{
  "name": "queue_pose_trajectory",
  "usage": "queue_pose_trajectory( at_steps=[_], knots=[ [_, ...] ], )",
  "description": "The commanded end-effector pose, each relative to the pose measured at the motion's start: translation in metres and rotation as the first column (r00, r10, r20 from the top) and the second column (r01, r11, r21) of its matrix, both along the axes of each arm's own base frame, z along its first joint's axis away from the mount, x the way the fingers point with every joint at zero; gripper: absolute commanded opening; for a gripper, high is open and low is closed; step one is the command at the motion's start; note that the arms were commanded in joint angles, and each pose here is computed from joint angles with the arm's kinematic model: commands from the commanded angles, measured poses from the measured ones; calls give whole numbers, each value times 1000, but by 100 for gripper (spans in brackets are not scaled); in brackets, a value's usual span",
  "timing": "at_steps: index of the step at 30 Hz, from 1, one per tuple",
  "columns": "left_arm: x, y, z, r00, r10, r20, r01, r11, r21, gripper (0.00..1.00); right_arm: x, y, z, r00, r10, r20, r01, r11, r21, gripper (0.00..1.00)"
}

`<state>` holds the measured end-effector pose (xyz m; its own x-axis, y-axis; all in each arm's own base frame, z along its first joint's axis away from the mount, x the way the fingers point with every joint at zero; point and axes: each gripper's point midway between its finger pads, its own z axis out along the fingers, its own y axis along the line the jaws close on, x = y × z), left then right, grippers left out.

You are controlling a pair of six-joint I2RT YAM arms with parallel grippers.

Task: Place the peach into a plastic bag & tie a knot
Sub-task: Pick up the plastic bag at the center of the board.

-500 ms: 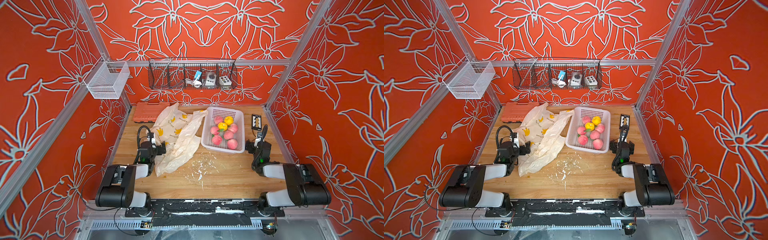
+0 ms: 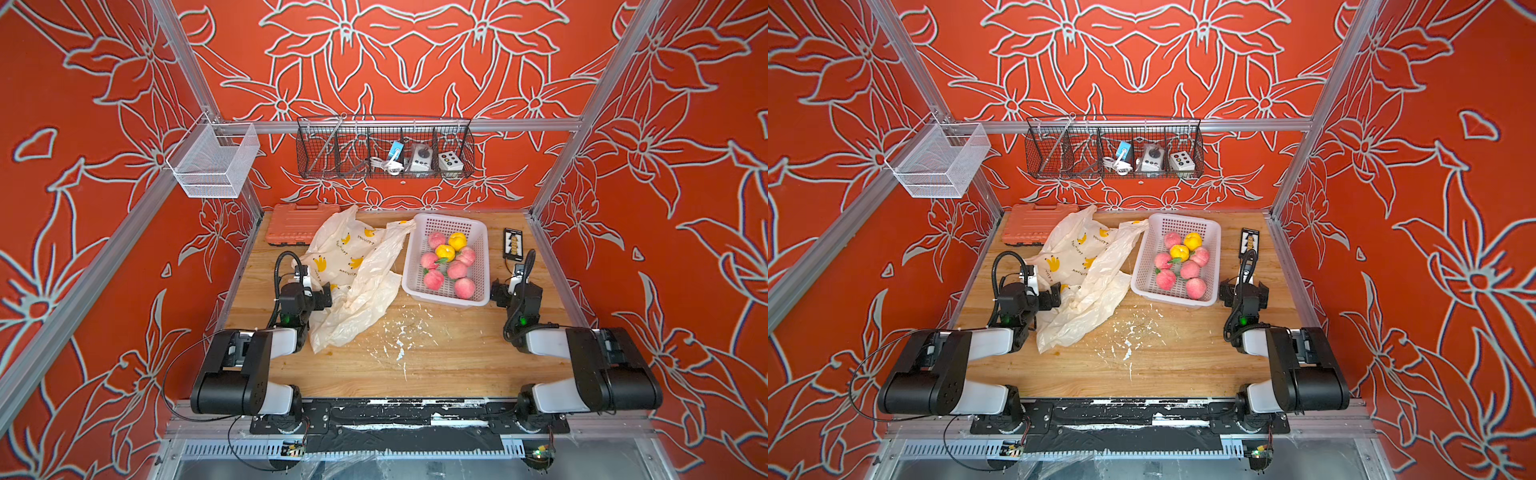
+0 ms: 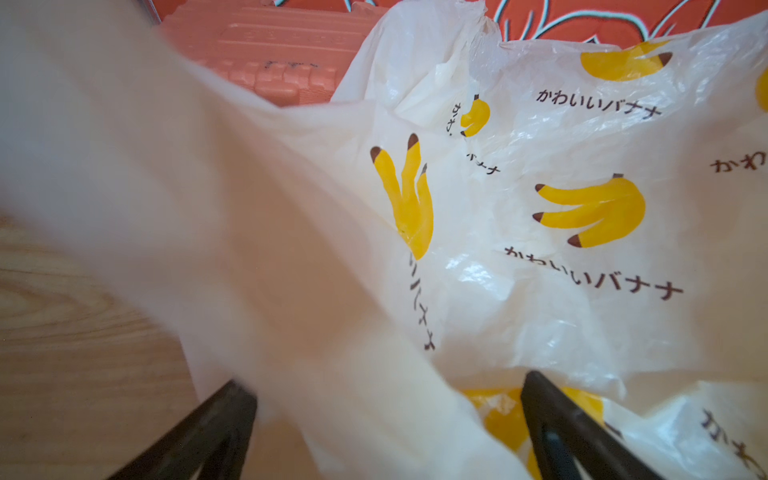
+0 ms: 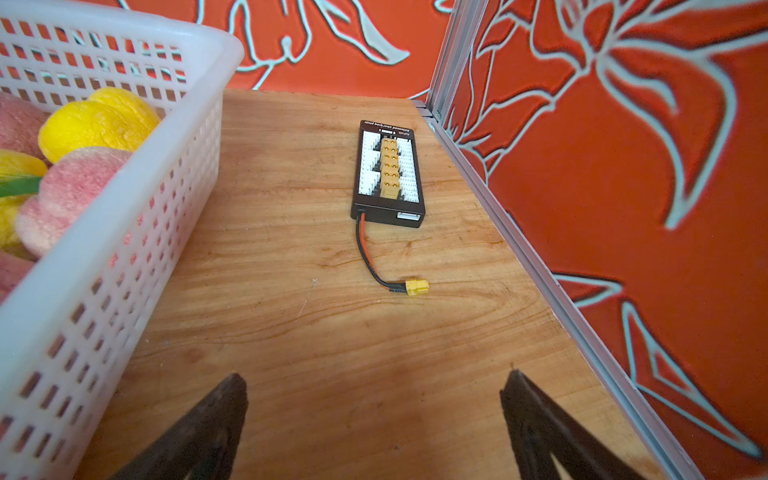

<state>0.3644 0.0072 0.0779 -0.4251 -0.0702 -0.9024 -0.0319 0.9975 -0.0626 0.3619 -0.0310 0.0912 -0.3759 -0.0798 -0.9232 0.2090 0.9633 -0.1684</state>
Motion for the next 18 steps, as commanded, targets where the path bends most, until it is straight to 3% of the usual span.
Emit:
queue_pose_trajectory(
  at_steps=[1, 3, 7, 10, 15, 18],
  knots=[
    [4, 0, 7, 1000, -4, 22, 4, 1000, 7, 99, 4, 1, 7, 1000, 8, 22, -8, 1000, -4, 97],
    [4, 1, 8, 1000, 2, 28, -2, 1000, 10, 99, 5, 3, 16, 999, 14, 48, -14, 1000, -10, 97],
    [1, 11, 34, 996, 93, 8, -93, 995, 37, 99, -1, 7, 46, 998, 2, -61, -2, 1000, 0, 97],
    [-13, 12, 53, 988, 152, -34, -153, 988, -1, 99, -20, 7, 63, 994, -35, -102, 40, 998, 44, 97],
    [-43, 12, 90, 976, 218, 2, -216, 971, -101, 99, -55, 11, 93, 984, -109, -139, 132, 977, 169, 97],
    [-50, 12, 117, 965, 263, 10, -255, 942, -218, 99, -60, 41, 112, 984, 18, -179, 45, 940, 337, 97]
  ],
)
